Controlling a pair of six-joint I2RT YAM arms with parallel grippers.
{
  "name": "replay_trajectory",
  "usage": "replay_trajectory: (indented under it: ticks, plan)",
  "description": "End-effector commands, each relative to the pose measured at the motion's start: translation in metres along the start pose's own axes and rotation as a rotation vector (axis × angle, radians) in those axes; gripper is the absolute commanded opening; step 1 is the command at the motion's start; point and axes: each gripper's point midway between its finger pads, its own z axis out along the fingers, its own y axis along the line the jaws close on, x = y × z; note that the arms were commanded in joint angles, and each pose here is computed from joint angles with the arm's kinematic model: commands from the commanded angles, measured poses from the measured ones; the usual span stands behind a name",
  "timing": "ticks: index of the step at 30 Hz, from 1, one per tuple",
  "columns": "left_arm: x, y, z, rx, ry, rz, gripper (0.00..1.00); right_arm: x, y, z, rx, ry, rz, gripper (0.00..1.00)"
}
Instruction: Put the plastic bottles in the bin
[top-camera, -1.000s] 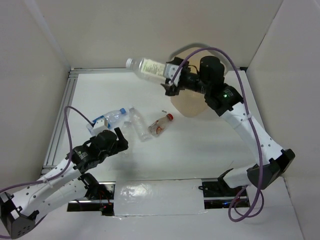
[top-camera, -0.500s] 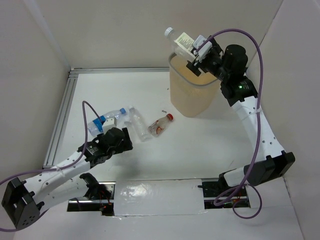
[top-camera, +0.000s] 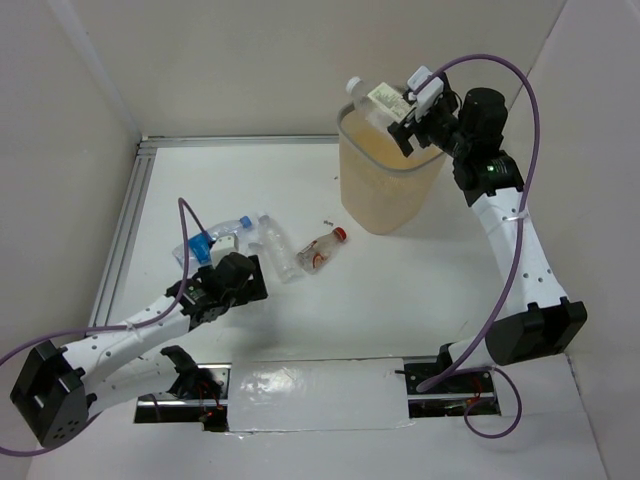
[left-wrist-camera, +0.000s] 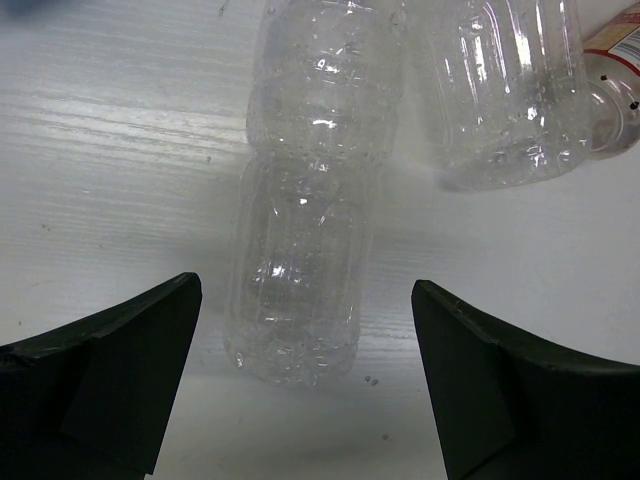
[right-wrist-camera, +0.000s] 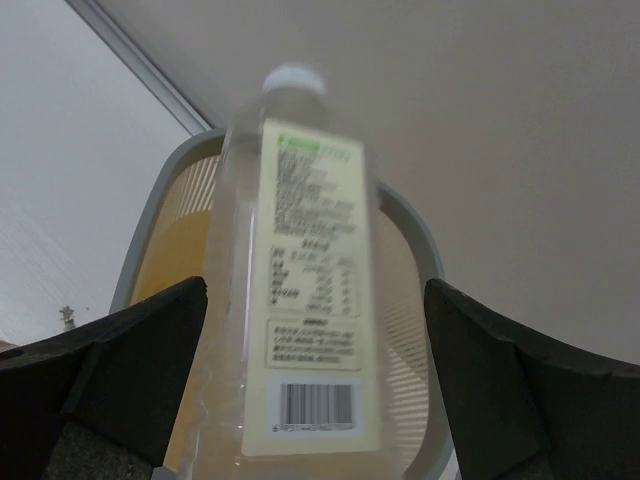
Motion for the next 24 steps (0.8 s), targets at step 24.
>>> replay_trajectory:
  ticks: [24]
  plan:
    - [0.008, 0.011, 0.037, -0.102, 0.09, 0.018, 0.88, -0.026, 0.086, -0.077, -0.313, -0.11, 0.087, 1.0]
